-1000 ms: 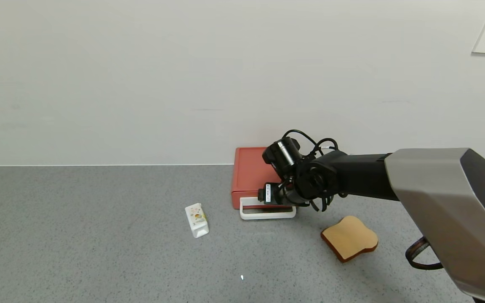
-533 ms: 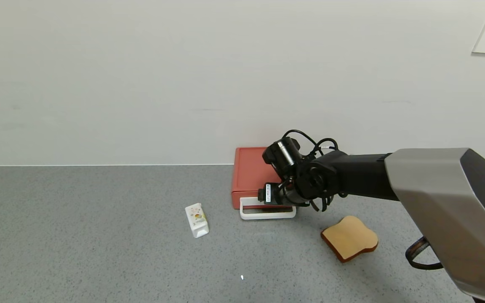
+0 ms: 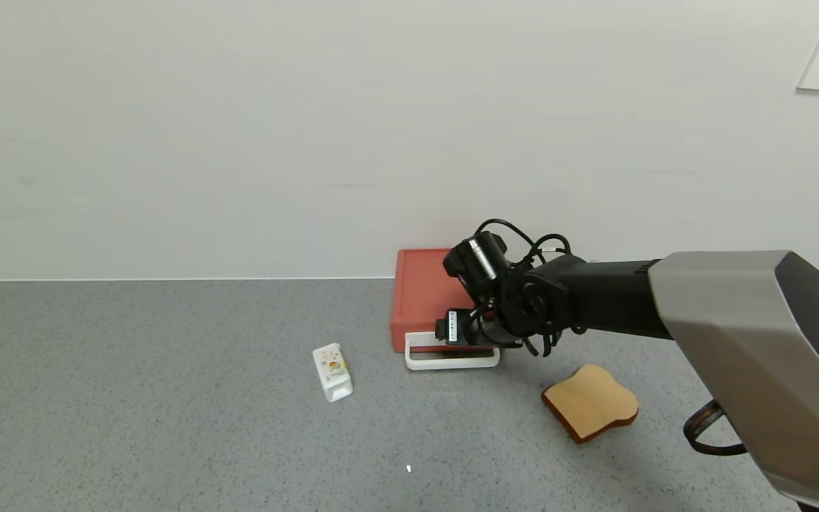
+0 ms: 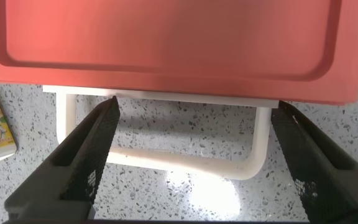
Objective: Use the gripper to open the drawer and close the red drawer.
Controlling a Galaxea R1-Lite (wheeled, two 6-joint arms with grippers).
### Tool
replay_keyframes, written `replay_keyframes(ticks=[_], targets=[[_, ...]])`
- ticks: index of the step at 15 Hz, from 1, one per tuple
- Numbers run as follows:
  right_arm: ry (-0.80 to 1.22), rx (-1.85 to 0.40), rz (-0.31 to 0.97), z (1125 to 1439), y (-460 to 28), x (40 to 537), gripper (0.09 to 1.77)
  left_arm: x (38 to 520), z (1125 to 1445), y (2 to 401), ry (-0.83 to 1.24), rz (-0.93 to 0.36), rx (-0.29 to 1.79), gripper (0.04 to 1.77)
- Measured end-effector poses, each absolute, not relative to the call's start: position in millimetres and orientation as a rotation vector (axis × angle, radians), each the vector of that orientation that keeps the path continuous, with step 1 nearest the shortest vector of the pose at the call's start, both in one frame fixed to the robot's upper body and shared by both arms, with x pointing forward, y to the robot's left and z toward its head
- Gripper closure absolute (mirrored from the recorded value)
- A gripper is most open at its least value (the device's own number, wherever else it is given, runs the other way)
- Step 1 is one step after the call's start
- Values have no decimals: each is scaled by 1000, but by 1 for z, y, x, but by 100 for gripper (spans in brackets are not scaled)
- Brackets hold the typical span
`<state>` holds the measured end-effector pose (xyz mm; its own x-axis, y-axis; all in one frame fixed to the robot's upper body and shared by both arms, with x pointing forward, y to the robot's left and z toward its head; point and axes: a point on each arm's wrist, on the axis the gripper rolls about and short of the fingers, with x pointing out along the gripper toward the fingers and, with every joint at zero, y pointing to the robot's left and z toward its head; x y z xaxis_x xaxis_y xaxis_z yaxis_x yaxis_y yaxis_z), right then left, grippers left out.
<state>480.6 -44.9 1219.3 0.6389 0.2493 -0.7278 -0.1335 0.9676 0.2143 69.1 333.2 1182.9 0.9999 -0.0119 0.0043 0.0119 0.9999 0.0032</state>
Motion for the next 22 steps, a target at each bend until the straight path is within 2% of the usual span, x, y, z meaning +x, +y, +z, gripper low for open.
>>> replay_keyframes(ticks=[7,11,16,22], targets=[[846,151,221,1220,-46,482,11,69,1183,333,-5,-13,5,9],[857,125,240,1230,-49,475,11,69,1183,333,-6,-13,5,9],[865,99,278,1273,-65,453,11,69,1183,333,-6,-12,4,9],[817,11,409,1330,-104,402,11,69,1183,333,-8,-11,3,9]])
